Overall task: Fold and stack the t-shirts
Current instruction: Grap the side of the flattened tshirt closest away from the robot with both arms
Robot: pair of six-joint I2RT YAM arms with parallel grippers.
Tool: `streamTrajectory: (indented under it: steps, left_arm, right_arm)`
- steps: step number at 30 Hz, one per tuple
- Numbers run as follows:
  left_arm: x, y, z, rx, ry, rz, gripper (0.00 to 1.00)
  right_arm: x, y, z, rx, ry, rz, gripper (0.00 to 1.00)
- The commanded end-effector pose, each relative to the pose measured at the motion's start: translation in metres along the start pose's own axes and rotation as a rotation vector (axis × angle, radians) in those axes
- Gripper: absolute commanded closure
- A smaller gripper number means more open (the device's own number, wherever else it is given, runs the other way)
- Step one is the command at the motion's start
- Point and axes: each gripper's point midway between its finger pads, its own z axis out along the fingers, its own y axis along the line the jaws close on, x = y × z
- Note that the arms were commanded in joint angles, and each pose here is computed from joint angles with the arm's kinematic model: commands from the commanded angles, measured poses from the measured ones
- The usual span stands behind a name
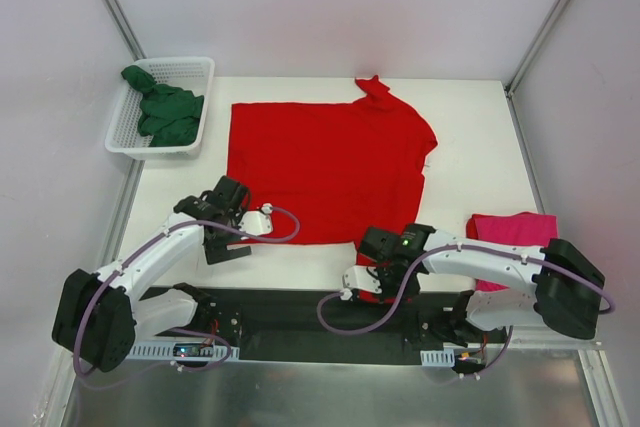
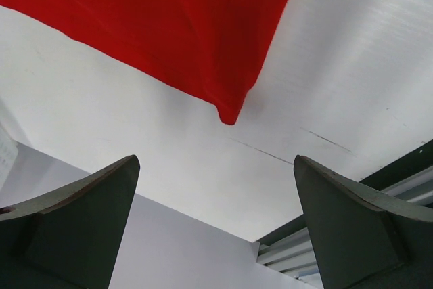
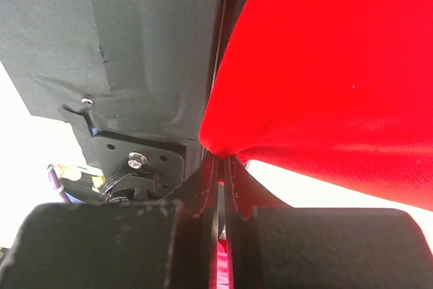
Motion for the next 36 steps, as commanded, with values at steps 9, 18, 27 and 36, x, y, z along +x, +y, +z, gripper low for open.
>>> streamTrajectory:
  steps: [9,18,27,36]
  left_arm:
    - [-0.005,-0.014,0.023,0.087,-0.016,0.140,0.01]
    - [-0.021,0.017,0.040,0.035,-0.024,0.201,0.05]
    - [-0.014,0.005,0.046,0.079,-0.011,0.237,0.19]
    - [-0.008,0.003,0.042,0.069,0.014,0.184,0.33]
  right_arm:
    - [-0.012,0.005,-0.008,-0.035,-0.012,0.022,0.99]
    - [-0.014,0.004,-0.010,-0.038,-0.007,0.028,0.99]
    - [-0.017,0.002,-0.011,-0.037,-0.009,0.032,0.99]
    - [-0.018,-0.001,-0.010,-0.031,-0.001,0.030,0.99]
